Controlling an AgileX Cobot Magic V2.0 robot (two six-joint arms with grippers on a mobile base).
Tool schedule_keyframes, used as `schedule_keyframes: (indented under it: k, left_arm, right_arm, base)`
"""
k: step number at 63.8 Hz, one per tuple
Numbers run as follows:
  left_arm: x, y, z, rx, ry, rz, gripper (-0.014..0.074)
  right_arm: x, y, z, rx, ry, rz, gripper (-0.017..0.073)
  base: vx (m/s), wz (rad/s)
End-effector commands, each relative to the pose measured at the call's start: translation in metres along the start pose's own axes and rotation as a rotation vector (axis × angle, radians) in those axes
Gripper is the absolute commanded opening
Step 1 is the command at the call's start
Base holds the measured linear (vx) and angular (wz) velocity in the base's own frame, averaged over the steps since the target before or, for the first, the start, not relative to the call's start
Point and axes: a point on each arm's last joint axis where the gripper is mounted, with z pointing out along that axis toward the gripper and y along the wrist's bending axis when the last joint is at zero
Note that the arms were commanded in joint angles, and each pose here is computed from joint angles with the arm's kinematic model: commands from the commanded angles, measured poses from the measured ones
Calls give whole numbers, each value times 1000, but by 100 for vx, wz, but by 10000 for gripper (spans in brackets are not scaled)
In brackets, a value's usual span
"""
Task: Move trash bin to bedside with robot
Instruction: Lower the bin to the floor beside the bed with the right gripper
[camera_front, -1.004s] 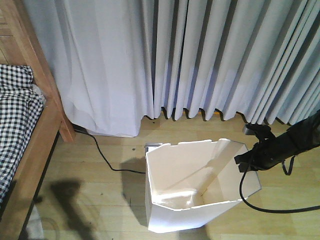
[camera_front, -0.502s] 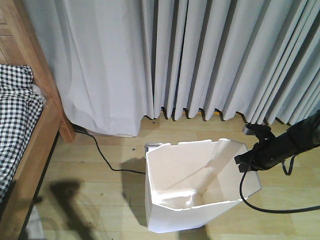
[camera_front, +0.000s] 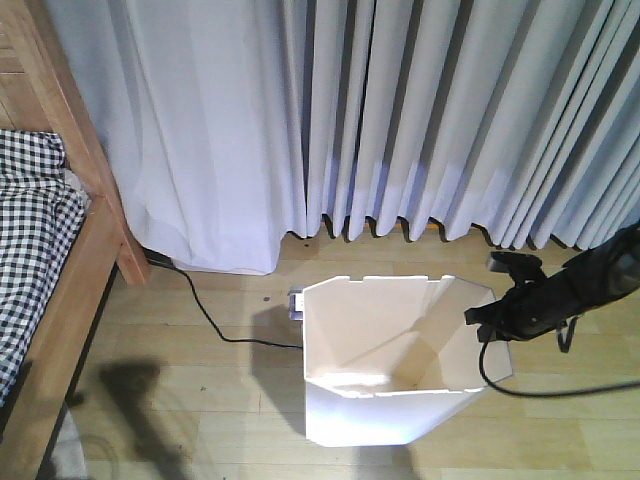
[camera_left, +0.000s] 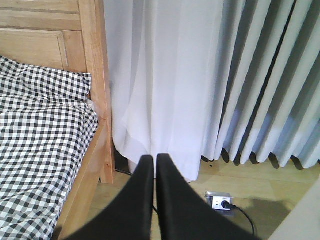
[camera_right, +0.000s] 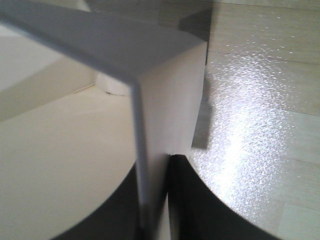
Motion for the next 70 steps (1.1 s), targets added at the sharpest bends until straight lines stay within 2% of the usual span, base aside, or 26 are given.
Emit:
schedule_keyframes:
  k: [1,14,35,41,54,70]
  left_arm:
    - [-5,-1,-1,11,-76,-6,-6]
    - [-5,-1,-1,11,-76,-6,-6]
    - [-5,-1,-1,11,-76,-6,-6]
    - [-5,-1,-1,11,-76,-6,-6]
    - [-5,-1,-1,11,-76,-6,-6]
    - [-5,-1,-1,11,-76,-6,-6]
  right_arm:
    - [-26,6,-10,-102,-65,21,-5]
    - [-40,-10,21,-84,-73,-5,-5]
    - [-54,-34,69,-79,-34,13,-5]
    - [-55,-37,80,-99,-18,16,-5]
    - [-59,-43,101,-123,-20,60,-5]
    - [-59,-49,119,-115,-27,44,0]
  base:
    - [0,0]
    - [0,0]
    - [0,0]
    - [0,0]
    - [0,0]
    - [0,0]
